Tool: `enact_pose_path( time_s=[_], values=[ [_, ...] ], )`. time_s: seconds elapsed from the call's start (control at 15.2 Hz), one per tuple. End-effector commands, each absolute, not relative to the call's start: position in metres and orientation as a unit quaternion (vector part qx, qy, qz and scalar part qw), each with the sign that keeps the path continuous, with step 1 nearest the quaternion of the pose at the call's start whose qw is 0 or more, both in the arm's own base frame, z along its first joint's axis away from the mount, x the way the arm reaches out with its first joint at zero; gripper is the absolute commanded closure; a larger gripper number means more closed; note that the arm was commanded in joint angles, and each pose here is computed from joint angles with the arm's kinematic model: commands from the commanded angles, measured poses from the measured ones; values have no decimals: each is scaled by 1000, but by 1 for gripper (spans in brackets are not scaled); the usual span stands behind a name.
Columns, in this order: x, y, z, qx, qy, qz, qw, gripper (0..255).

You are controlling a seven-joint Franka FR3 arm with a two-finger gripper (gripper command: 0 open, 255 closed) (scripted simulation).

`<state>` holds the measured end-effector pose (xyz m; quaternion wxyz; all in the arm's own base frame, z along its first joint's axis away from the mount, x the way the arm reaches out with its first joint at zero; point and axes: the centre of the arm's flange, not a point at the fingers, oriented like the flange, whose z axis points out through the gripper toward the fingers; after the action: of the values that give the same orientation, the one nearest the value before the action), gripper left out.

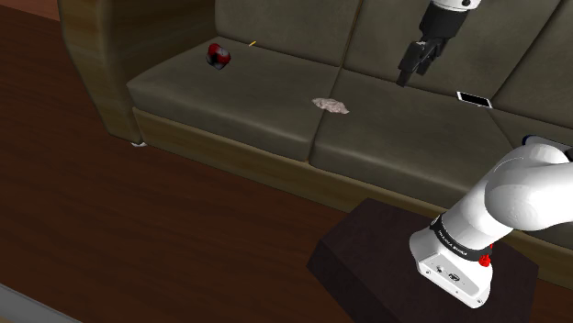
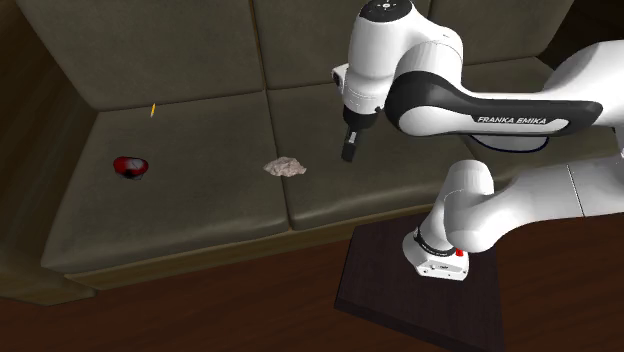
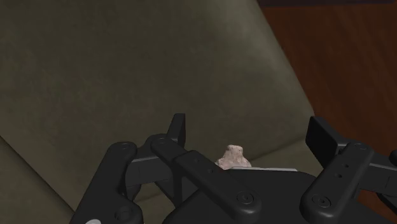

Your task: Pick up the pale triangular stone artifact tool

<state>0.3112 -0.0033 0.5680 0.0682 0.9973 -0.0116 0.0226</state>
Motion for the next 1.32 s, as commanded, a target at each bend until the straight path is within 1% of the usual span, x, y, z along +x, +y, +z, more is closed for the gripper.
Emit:
enact_pose_path(
  time_s=[0.0, 1.12, 1.25],
  values=[
    [311, -3, 568, 997, -12, 23, 68, 0],
    [487, -27, 423, 999, -1, 1, 47, 0],
    [496, -28, 410, 999, -1, 0, 46, 0]
  ],
)
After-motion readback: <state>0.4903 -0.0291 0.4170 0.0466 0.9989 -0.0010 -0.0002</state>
